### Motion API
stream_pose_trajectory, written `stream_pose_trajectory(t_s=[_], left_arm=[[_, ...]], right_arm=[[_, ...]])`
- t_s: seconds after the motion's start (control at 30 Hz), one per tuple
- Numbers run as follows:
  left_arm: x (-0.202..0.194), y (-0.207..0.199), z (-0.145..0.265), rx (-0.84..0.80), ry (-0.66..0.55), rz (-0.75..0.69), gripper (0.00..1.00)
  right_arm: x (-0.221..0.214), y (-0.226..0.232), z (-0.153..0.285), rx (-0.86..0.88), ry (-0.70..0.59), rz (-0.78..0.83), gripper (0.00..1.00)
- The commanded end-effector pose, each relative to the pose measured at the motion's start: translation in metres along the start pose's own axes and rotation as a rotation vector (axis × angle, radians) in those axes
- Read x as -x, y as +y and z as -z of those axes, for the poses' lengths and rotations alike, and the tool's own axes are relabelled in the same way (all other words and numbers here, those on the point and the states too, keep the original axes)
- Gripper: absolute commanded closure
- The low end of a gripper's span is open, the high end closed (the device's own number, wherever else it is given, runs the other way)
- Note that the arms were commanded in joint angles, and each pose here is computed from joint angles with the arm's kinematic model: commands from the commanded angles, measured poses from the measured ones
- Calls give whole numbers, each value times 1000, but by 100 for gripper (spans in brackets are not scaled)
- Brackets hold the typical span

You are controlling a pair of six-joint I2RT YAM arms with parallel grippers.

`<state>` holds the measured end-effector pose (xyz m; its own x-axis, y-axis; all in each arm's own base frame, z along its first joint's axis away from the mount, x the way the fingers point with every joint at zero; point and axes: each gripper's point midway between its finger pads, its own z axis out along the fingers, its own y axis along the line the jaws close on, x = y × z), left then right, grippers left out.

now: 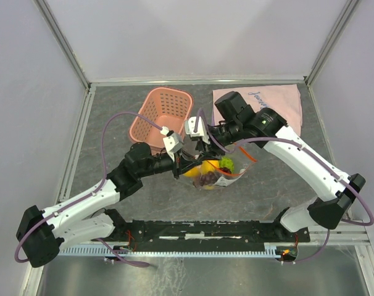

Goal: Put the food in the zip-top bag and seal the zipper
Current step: Zip the zipper food storage bag at the center of the board.

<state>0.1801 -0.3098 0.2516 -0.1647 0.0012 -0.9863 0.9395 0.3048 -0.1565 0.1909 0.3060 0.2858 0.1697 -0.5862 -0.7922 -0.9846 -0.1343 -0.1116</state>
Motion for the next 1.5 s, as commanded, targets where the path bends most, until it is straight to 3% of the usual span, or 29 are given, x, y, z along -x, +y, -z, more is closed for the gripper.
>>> stream_pose_trajectory(t_s=[0.0,0.2,0.4,0.53,1.03,1.47], left_arm=[[44,-3,0,-6,-105,-108,97],[43,-2,0,-1,-104,-104,97],[46,1,1,28,-120,-98,97],[49,7,5,71,-141,-93,97],[55,62,20,403,-183,-17,97],[59,95,33,576,-208,53,97]], right_arm=[[17,3,2,35,-72,37,53],[13,1,-1,43,-63,18,63],[4,-2,7,10,-31,-10,83],[-6,-6,15,-57,3,-42,88],[-47,-1,60,-354,118,-210,98],[-77,9,92,-547,178,-303,98]])
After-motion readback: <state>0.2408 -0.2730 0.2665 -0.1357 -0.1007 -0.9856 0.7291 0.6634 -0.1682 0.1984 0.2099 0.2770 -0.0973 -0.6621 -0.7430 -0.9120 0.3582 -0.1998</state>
